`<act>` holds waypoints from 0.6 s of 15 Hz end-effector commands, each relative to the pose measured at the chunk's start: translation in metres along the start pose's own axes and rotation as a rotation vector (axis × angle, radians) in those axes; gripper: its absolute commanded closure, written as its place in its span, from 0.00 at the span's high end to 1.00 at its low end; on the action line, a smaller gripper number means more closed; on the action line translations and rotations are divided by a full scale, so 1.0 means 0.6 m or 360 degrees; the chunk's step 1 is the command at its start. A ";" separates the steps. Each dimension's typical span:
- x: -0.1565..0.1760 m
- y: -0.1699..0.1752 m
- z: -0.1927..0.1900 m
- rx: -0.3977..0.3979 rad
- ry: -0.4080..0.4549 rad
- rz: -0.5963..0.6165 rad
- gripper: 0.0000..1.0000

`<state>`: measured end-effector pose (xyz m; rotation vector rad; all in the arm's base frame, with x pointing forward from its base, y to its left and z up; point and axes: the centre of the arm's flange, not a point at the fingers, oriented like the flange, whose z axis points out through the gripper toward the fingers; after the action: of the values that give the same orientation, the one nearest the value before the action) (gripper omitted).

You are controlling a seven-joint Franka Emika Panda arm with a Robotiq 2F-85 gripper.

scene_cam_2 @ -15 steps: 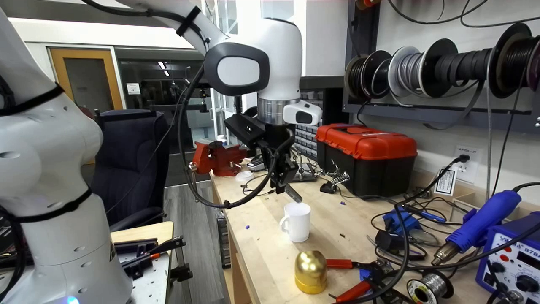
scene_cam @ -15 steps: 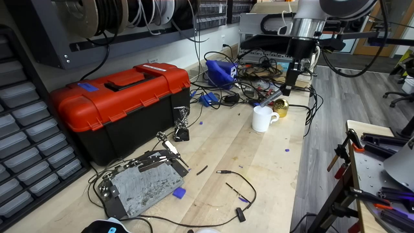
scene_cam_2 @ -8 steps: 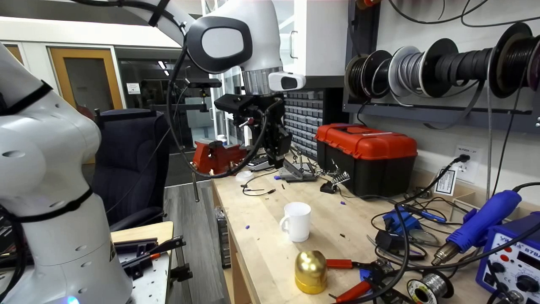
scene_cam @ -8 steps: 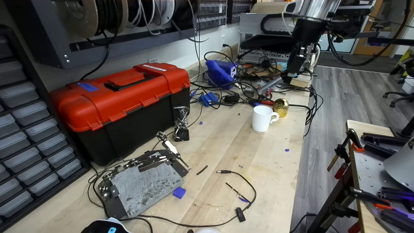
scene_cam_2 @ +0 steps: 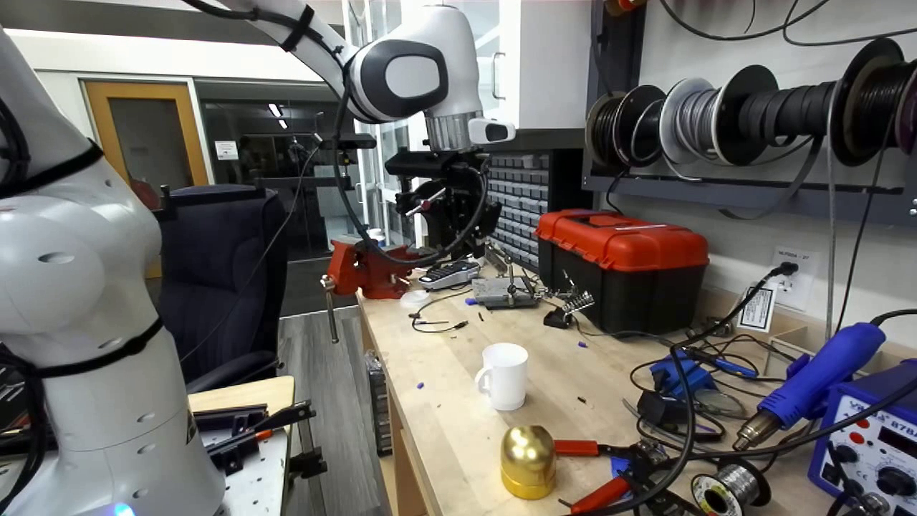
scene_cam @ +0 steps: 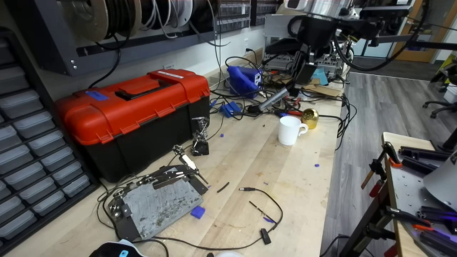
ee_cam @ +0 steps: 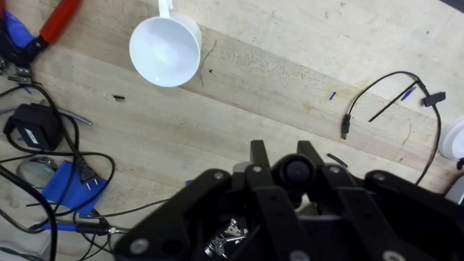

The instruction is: Remove the marker from the cup

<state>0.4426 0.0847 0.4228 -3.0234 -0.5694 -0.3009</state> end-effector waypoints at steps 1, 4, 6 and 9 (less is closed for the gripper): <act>0.092 0.020 0.075 0.0085 -0.0016 0.0030 0.04; 0.128 0.012 0.147 0.0167 -0.0066 0.0024 0.04; 0.133 -0.003 0.190 0.0183 -0.0114 0.0000 0.04; 0.135 -0.018 0.243 0.0195 -0.0175 -0.0029 0.04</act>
<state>0.5254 0.1253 0.3163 -2.9446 -0.5730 -0.0976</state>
